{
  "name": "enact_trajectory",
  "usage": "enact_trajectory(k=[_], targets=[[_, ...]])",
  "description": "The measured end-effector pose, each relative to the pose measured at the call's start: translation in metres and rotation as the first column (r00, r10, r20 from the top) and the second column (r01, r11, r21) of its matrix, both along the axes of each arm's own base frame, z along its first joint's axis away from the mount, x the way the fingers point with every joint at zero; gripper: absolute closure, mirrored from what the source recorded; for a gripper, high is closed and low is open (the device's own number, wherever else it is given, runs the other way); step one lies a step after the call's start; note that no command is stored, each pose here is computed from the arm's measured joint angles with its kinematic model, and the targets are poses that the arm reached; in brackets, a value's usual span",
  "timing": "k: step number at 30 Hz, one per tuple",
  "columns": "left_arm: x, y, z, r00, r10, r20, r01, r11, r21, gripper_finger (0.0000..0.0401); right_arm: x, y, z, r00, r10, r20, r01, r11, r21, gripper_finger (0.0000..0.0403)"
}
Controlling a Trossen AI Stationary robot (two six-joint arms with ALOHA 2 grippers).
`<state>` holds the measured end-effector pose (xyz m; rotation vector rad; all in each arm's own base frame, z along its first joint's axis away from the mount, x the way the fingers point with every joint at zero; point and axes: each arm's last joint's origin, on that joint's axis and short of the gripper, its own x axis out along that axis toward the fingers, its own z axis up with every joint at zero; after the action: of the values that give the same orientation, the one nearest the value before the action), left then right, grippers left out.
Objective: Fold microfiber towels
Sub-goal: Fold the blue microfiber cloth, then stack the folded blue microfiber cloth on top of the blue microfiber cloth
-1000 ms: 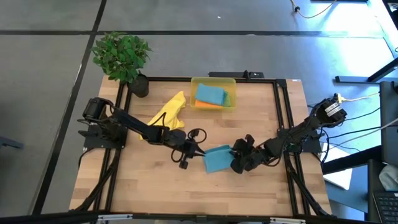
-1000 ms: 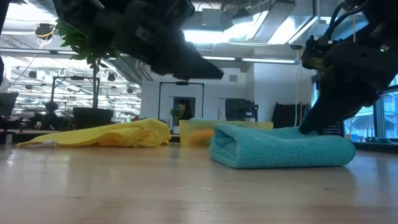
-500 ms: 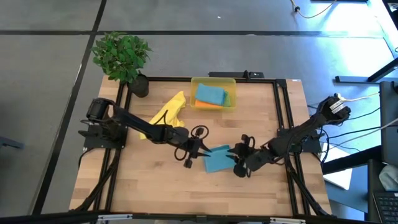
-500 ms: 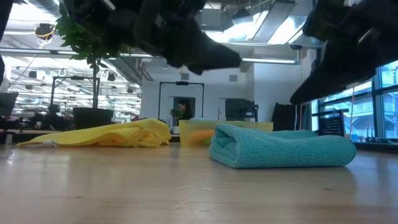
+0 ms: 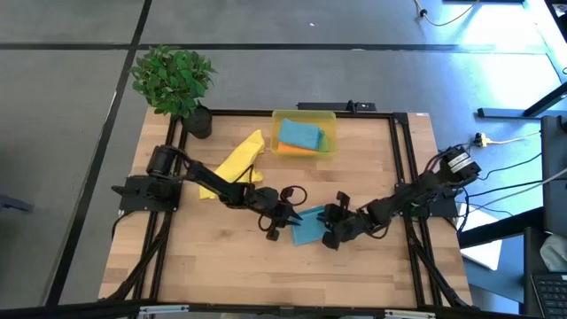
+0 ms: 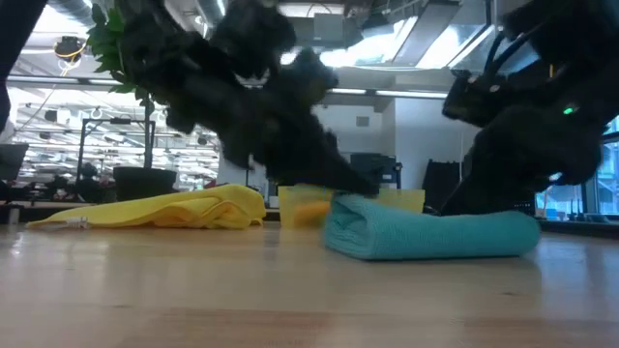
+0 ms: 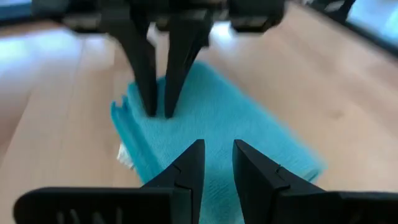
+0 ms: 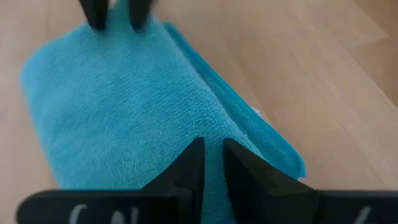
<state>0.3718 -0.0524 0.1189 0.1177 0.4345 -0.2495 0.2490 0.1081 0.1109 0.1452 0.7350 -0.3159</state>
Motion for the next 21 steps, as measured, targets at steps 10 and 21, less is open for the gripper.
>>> enact_trajectory(k=[10,21], targets=[[0.000,0.032,-0.026,0.974,0.178,-0.142,-0.167,0.982,0.088,0.0328,0.018,-0.021,-0.016,0.998,-0.057,0.023,0.057,0.998,-0.024,0.0340],[-0.007,0.041,-0.025,0.948,0.217,-0.232,-0.188,0.972,0.142,0.0328,0.032,-0.048,-0.012,0.991,-0.107,0.083,0.110,0.993,-0.037,0.0328]])
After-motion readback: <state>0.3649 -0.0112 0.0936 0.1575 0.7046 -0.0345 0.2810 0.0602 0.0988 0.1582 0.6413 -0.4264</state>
